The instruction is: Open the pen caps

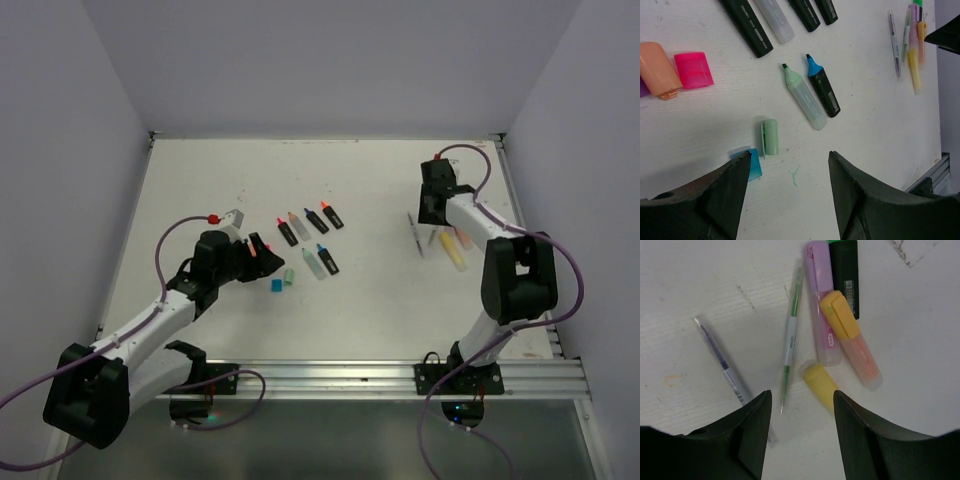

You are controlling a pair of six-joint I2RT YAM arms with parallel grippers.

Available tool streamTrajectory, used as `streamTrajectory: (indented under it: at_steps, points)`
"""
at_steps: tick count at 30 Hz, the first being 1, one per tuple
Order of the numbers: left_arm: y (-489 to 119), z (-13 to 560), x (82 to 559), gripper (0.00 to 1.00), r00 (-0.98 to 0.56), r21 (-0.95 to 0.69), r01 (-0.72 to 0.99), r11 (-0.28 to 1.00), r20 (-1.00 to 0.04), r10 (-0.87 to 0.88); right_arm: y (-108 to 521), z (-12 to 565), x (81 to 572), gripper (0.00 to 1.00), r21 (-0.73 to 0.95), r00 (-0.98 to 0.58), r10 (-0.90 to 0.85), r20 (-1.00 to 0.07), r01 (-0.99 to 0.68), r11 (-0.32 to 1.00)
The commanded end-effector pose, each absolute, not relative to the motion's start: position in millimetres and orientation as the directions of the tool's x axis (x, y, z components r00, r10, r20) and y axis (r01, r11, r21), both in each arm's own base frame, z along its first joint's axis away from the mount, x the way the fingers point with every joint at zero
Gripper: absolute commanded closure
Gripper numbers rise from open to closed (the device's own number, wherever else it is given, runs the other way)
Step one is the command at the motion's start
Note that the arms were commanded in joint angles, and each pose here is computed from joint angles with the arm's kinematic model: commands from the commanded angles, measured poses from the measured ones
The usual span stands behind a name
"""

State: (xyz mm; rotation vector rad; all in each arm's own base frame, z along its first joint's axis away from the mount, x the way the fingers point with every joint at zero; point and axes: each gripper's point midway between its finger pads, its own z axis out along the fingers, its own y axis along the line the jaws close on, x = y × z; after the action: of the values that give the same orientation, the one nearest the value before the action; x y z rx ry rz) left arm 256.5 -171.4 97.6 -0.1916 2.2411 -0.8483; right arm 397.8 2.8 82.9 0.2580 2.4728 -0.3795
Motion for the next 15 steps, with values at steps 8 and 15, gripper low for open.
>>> streamTrajectory:
  at_steps: [8,15]
  points:
    - [-191.6,112.3,259.6,0.34,-0.74,-0.644,0.235,0.728,-0.604,-0.296,-29.3,64.3,340.8,0.43,-0.25,-0.829,0.133,-0.543,0.311,0.917]
    - [-198.7,110.9,256.7,0.34,-0.757,-0.658,0.268,0.704,-0.595,-0.268,-35.2,43.5,331.8,0.41,-0.207,-0.864,0.164,-0.475,0.291,0.934]
